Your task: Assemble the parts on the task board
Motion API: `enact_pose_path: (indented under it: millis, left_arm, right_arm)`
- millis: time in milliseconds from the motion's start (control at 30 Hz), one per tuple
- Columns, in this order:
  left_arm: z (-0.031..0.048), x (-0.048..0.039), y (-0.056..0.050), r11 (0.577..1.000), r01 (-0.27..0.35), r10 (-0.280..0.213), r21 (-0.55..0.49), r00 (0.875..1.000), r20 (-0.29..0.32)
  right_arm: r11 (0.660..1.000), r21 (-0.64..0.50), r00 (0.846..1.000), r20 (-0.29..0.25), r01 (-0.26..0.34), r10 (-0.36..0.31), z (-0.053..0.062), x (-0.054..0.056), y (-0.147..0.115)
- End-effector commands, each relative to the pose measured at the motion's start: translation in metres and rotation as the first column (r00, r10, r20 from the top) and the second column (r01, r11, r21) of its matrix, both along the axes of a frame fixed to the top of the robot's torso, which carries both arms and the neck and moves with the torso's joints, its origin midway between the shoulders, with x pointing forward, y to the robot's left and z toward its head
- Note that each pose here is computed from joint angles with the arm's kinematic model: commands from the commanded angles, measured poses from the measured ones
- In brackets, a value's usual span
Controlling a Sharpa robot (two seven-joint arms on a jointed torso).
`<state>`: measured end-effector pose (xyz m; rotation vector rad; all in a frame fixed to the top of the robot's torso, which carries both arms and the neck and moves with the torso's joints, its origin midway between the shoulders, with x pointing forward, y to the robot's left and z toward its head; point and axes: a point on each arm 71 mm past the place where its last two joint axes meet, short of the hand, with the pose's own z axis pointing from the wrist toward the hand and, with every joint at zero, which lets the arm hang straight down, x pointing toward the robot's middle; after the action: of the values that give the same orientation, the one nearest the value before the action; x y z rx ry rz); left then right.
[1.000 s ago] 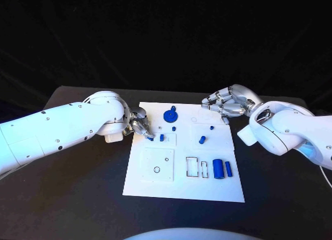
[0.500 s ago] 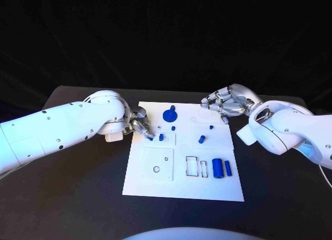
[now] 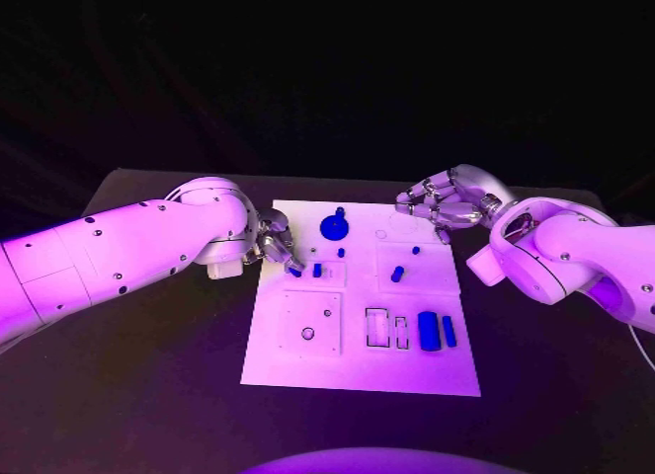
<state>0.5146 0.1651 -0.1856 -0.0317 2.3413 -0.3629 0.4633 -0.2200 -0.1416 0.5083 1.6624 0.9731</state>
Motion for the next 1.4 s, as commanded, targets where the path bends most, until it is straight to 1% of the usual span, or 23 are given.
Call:
enact_pose_path:
  millis: [33,900,1400]
  left_arm:
    - [-0.0055,-0.0024,-0.0017,1.0,0.005,-0.005,0.031,1.0,-0.019]
    - [-0.0051,-0.0012,-0.0058,0.999,0.0,0.0,0.032,1.0,-0.008]
    - [-0.0054,0.0003,-0.0056,0.999,-0.008,0.008,0.037,1.0,-0.007]
  right_arm:
    - [1.0,-0.004,1.0,-0.003,-0.015,0.015,-0.0005,-0.001,0.0013]
    - [1.0,-0.003,1.0,-0.002,-0.017,0.017,0.0,-0.0019,0.0014]
    - [1.0,-0.002,1.0,0.0,-0.017,0.017,0.0,-0.0017,0.0014]
